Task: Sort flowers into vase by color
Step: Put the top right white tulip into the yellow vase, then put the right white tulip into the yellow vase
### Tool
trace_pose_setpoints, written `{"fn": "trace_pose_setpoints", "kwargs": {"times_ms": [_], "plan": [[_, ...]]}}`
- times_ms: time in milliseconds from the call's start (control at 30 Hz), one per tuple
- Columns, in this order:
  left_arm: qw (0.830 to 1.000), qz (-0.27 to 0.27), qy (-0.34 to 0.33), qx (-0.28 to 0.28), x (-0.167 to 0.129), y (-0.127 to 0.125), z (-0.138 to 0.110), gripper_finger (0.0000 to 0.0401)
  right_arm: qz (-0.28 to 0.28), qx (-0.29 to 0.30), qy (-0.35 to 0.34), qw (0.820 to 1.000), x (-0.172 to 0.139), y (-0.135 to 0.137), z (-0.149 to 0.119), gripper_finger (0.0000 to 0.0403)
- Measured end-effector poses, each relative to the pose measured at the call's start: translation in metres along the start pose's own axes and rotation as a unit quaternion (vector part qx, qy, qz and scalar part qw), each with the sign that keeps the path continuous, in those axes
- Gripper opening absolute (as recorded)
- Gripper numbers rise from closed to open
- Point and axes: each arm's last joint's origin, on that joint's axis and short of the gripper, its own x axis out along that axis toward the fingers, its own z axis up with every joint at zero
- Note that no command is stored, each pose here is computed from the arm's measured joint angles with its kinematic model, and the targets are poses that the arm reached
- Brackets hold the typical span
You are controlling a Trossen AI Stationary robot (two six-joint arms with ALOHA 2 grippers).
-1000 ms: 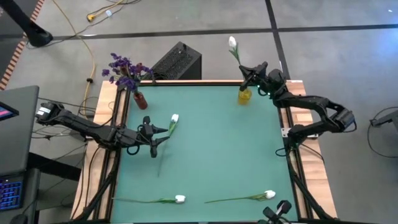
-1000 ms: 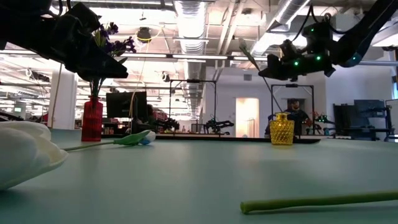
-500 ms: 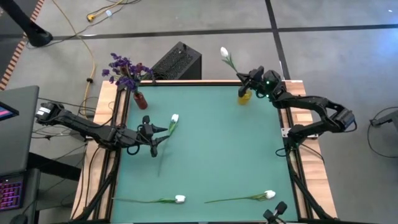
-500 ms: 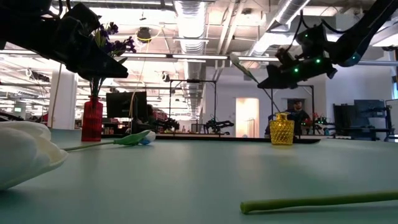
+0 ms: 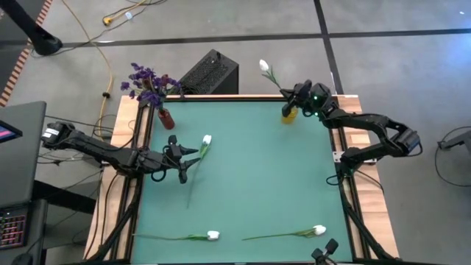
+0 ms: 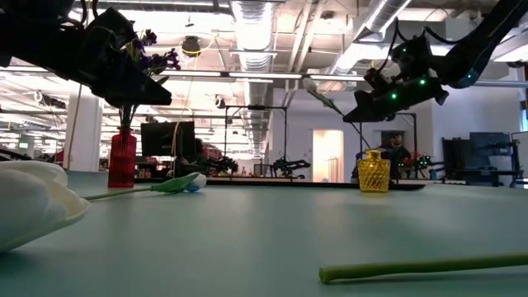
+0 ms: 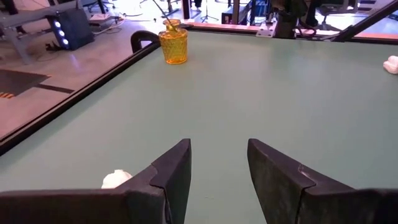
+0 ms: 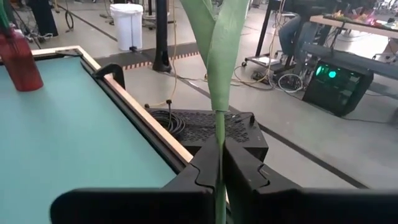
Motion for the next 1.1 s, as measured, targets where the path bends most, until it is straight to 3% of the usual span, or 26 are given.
{"fn": "trace_pose_setpoints", "kwargs": {"times_ms": [533,900,1100], "plan": [[1.000,-0.003,0.001,-0.001,0.000,0.000,0.000,0.0147,0.002,-0.007,0.099,0.995,-0.006,0.002,-0.015,0.0108],[1.000,-0.008,0.001,-0.005,0.000,0.000,0.000,0.0147,0.004,-0.005,0.100,0.995,-0.045,0.005,0.009,0.0208],[1.000,-0.014,-0.002,-0.012,0.000,-0.001,0.001,0.0147,0.041,0.011,0.131,0.990,-0.070,0.023,0.014,0.0235]]}}
